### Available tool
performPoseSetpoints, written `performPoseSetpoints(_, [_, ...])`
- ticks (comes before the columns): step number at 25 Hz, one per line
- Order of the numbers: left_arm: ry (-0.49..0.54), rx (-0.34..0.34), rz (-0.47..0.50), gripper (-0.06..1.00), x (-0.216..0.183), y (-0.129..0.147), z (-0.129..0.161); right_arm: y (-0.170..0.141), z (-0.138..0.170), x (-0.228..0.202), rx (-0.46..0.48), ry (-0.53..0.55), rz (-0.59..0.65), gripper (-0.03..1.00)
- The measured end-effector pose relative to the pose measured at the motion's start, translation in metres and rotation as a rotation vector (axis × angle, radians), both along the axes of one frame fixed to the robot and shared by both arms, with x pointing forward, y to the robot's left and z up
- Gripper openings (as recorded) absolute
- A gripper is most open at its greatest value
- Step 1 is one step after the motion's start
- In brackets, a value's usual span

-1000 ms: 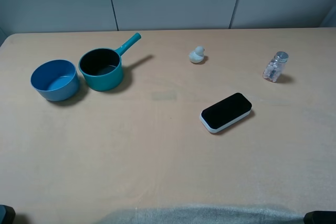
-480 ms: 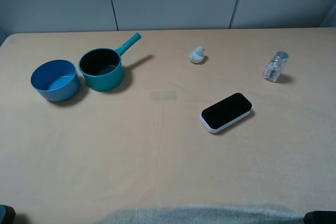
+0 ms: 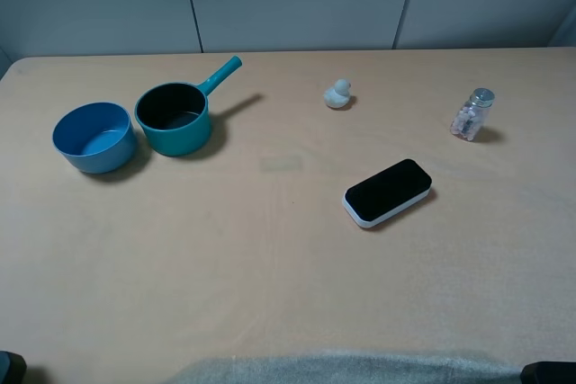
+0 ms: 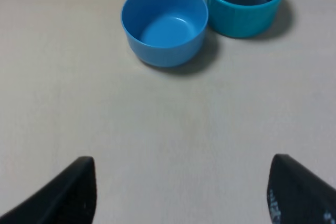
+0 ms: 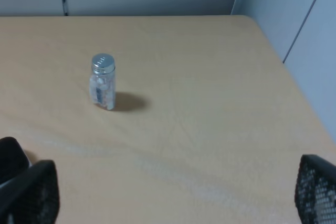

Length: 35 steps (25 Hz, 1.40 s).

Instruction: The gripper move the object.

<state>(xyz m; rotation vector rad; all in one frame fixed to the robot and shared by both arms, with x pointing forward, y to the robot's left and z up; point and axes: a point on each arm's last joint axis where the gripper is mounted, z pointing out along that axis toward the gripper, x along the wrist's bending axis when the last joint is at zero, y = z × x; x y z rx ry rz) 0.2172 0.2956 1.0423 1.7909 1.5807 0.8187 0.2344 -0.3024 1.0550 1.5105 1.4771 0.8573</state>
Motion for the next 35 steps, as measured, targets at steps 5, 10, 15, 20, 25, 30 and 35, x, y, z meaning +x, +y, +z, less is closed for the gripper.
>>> performPoseSetpoints(5, [0.0, 0.0, 0.0, 0.74, 0.0, 0.0, -0.0001, 0.0, 0.0, 0.0, 0.0, 0.0, 0.0, 0.68])
performPoseSetpoints(10, [-0.001, 0.0, 0.0, 0.74, 0.0001, 0.0, 0.0, 0.0, 0.0, 0.0, 0.0, 0.0, 0.0, 0.68])
performPoseSetpoints(15, [-0.001, 0.0, 0.0, 0.74, 0.0001, 0.0, 0.0, 0.0, 0.0, 0.0, 0.0, 0.0, 0.0, 0.68])
performPoseSetpoints(20, [-0.001, 0.0, 0.0, 0.74, 0.0001, 0.0, 0.0, 0.0, 0.0, 0.0, 0.0, 0.0, 0.0, 0.68])
performPoseSetpoints(25, [-0.001, 0.001, 0.001, 0.74, 0.0001, 0.0001, 0.0, 0.0, 0.0, 0.0, 0.0, 0.0, 0.0, 0.68])
performPoseSetpoints(30, [-0.001, 0.001, 0.001, 0.74, 0.0001, 0.0001, 0.0, 0.0, 0.0, 0.0, 0.0, 0.0, 0.0, 0.68])
performPoseSetpoints(35, [-0.055, -0.031, 0.015, 0.74, 0.0031, -0.0006, 0.0041, 0.0, 0.0, 0.0, 0.0, 0.0, 0.0, 0.68])
